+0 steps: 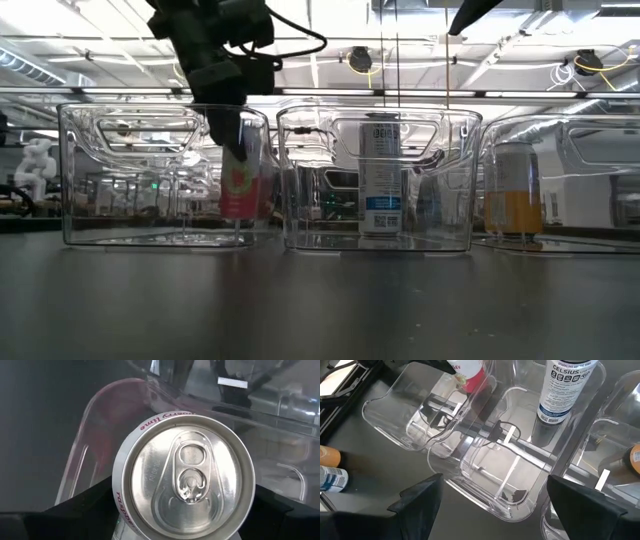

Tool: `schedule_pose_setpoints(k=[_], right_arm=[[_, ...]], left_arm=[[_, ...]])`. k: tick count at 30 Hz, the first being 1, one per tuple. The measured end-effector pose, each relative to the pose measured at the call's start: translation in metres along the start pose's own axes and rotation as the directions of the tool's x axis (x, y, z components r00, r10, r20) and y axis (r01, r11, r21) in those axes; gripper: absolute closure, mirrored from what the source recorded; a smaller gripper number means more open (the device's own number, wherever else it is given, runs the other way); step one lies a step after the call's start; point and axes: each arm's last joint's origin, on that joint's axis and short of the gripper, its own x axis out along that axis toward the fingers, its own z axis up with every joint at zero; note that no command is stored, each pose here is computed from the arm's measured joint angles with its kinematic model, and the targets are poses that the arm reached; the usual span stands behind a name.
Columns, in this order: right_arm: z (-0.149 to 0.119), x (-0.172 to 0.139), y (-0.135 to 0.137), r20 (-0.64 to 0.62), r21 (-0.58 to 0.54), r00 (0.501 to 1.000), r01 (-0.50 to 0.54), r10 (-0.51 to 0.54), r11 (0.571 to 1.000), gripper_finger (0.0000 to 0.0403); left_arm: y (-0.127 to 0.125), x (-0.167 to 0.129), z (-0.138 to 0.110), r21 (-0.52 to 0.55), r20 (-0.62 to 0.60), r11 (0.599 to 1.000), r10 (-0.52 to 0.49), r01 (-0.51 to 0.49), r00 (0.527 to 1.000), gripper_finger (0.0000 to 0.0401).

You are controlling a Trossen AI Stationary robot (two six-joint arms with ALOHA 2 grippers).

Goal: Sort soda cans
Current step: Put the left pink-white soda can into the left transparent bin

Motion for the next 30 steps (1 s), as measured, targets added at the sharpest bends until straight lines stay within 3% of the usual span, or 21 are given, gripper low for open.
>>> schedule_pose_setpoints(k=[16,24,30], right_arm=[[0.000,0.000,0.000,0.000,-0.009,1.000,0.000,0.000,1.000,0.0055],[0.000,0.000,0.000,0.000,-0.009,1.000,0.000,0.000,1.000,0.0055],[0.000,0.000,0.000,0.000,-0.008,1.000,0.000,0.000,1.000,0.0055]], left_arm=[[0.001,0.000,0.005,-0.006,0.052,1.000,0.026,-0.026,0.998,0.0080],[0.001,0.009,0.004,-0.007,0.016,1.000,0.023,-0.023,1.000,0.0080],[0.001,0.019,0.004,-0.008,-0.010,1.000,0.025,-0.025,1.000,0.0046]])
